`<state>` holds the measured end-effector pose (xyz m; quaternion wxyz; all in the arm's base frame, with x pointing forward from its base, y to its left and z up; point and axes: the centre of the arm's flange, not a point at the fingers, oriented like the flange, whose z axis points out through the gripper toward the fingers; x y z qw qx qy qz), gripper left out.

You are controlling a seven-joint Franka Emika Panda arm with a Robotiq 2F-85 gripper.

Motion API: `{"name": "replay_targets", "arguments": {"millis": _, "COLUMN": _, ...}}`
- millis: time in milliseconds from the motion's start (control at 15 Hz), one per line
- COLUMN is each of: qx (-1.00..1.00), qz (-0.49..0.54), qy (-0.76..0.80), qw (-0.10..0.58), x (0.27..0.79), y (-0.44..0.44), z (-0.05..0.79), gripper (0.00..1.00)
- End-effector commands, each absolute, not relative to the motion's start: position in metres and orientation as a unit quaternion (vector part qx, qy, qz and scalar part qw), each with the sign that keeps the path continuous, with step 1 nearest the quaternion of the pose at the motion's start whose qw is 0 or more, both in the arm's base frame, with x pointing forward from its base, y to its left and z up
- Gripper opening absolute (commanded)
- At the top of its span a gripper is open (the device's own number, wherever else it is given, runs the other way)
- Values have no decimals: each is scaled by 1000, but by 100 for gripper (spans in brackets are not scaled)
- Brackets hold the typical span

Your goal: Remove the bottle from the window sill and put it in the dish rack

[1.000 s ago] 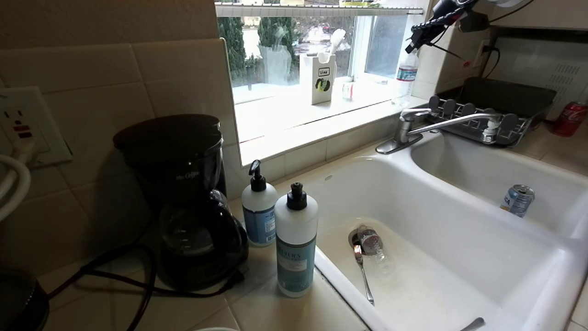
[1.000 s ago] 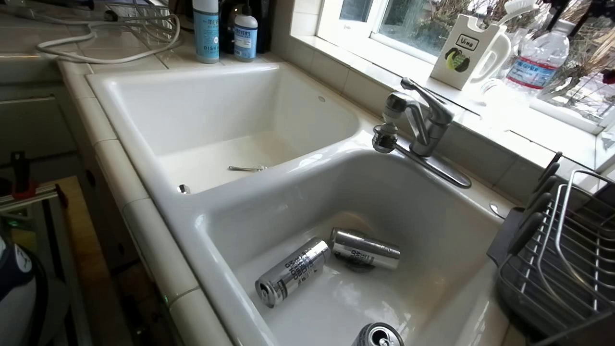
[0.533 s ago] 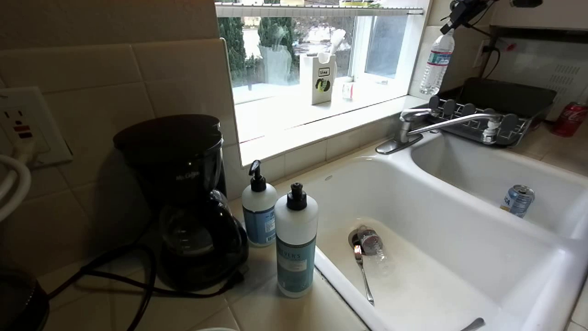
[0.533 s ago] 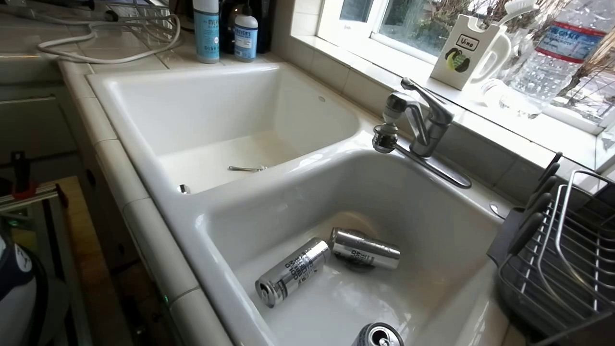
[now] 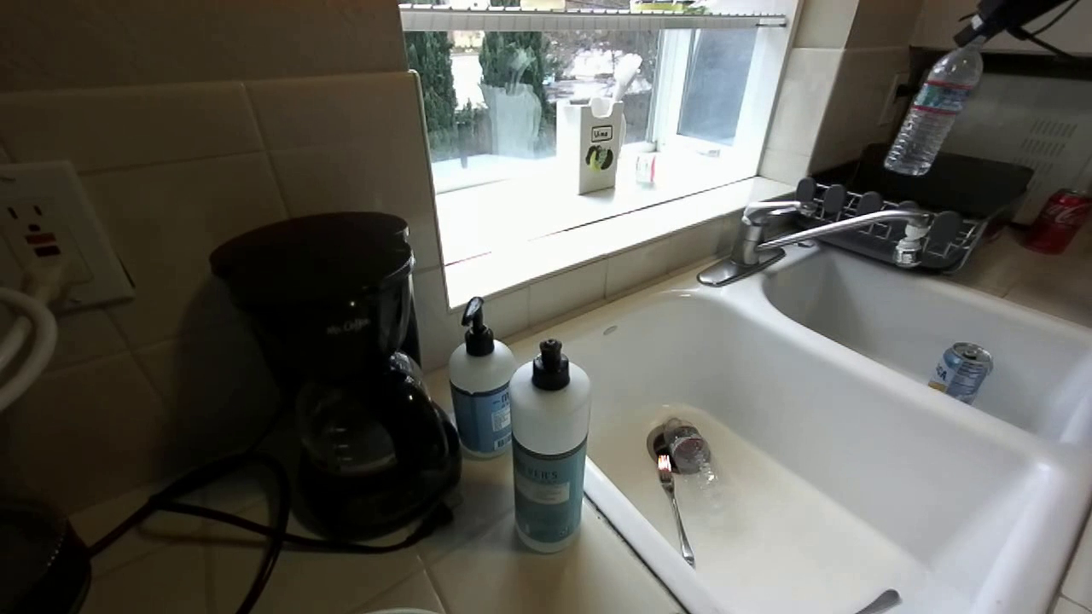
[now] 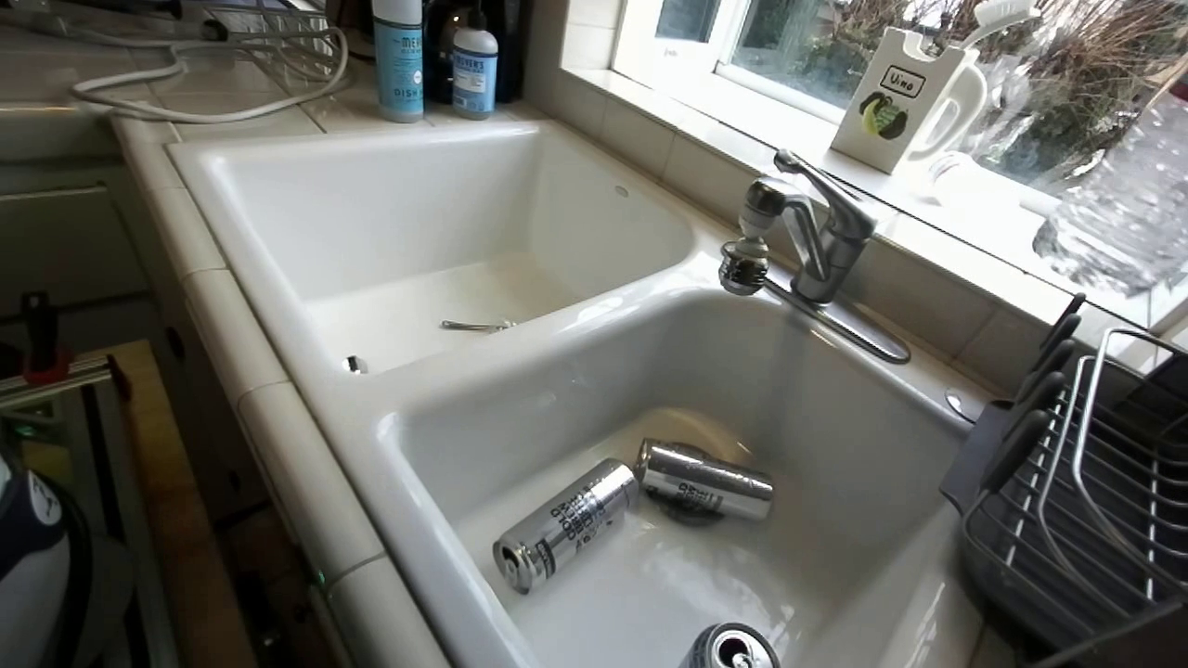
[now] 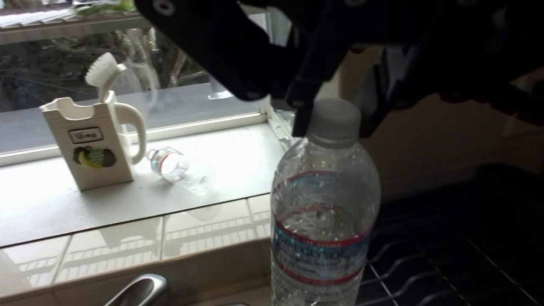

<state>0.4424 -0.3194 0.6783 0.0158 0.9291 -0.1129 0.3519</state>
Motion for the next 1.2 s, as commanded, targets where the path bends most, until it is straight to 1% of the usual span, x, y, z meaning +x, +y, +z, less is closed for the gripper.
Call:
{"name": "replay_targets", "arguments": {"millis": 0, "qx": 908, "qz": 366, "qy": -197, "qw": 47, "x": 412, "y": -336, "z": 662, "gripper": 8}}
{"name": "replay_targets", "arguments": {"millis": 200, "qx": 885, "qz": 399, "qy": -229, "qw": 67, "x": 423, "y": -360, "z": 661, "gripper": 8}}
{"name": "replay_targets", "arguments": {"millis": 333, "qx": 881, "qz": 407, "qy": -230, "qw": 74, "x": 442, "y": -371, "z": 661, "gripper": 8}}
{"name": "replay_targets", "arguments": {"millis": 600, "qx": 893, "qz": 386, "qy": -219, "qw": 70, "x": 487, "y": -385, "z": 643, "gripper": 8}}
{"name": "replay_targets", "arguments": {"millis": 800, "qx": 901, "qz": 367, "qy": -214, "qw": 86, "x": 515, "y": -397, "z": 629, "gripper": 8}}
{"name": "replay_targets", "arguments": {"millis": 1133, "qx": 912, "qz": 351, "qy": -199, "qw": 71, "x": 552, "y": -408, "z": 605, "gripper": 8}}
